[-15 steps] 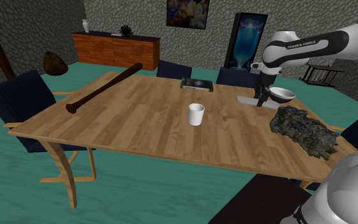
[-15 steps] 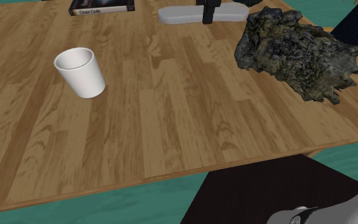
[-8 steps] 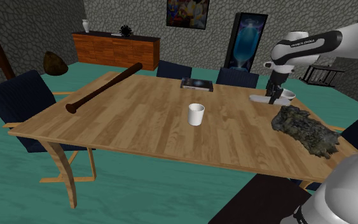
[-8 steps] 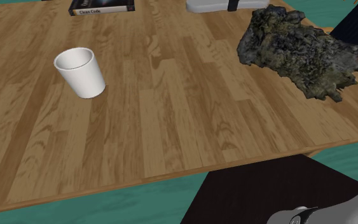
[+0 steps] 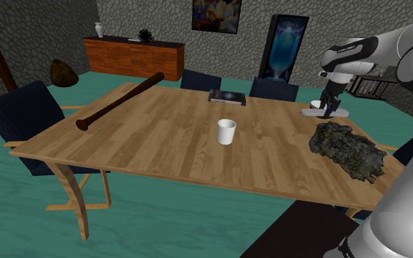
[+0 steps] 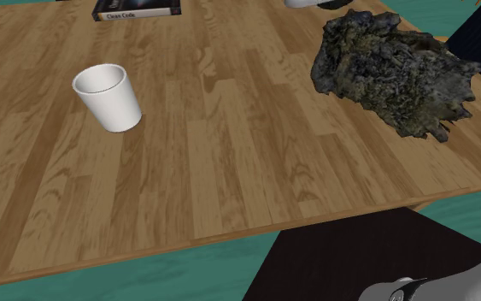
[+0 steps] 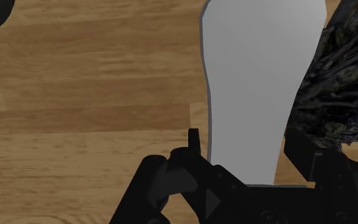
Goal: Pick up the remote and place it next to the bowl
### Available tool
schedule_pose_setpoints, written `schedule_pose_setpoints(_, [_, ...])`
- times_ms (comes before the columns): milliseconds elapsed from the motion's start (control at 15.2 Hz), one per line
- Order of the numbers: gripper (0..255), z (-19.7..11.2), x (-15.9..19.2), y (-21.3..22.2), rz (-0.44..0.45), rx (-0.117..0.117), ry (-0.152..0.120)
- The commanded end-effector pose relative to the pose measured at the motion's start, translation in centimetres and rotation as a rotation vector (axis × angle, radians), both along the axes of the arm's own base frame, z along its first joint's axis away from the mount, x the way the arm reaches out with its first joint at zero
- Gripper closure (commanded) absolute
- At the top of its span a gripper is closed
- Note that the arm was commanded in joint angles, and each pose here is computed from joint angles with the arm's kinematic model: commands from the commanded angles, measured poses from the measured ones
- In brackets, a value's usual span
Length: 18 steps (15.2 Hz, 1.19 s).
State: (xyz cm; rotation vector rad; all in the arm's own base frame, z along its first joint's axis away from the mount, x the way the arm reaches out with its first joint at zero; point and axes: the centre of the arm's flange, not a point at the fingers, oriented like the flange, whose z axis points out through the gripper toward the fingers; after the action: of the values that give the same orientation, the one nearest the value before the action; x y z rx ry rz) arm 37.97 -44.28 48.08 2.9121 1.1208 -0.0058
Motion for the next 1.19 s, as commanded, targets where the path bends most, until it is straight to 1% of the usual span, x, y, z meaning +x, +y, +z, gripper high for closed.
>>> schedule_pose_setpoints(0, [255,0.4,-0.5,-2.6,0.004,-0.001,-0.001])
schedule_pose_setpoints(462, [255,0.4,-2.5,-11.5,0.004,-0.001,-0.001])
schedule_pose_setpoints(1122, [255,-4.9,-2.5,-11.5,0.004,-0.001,-0.001])
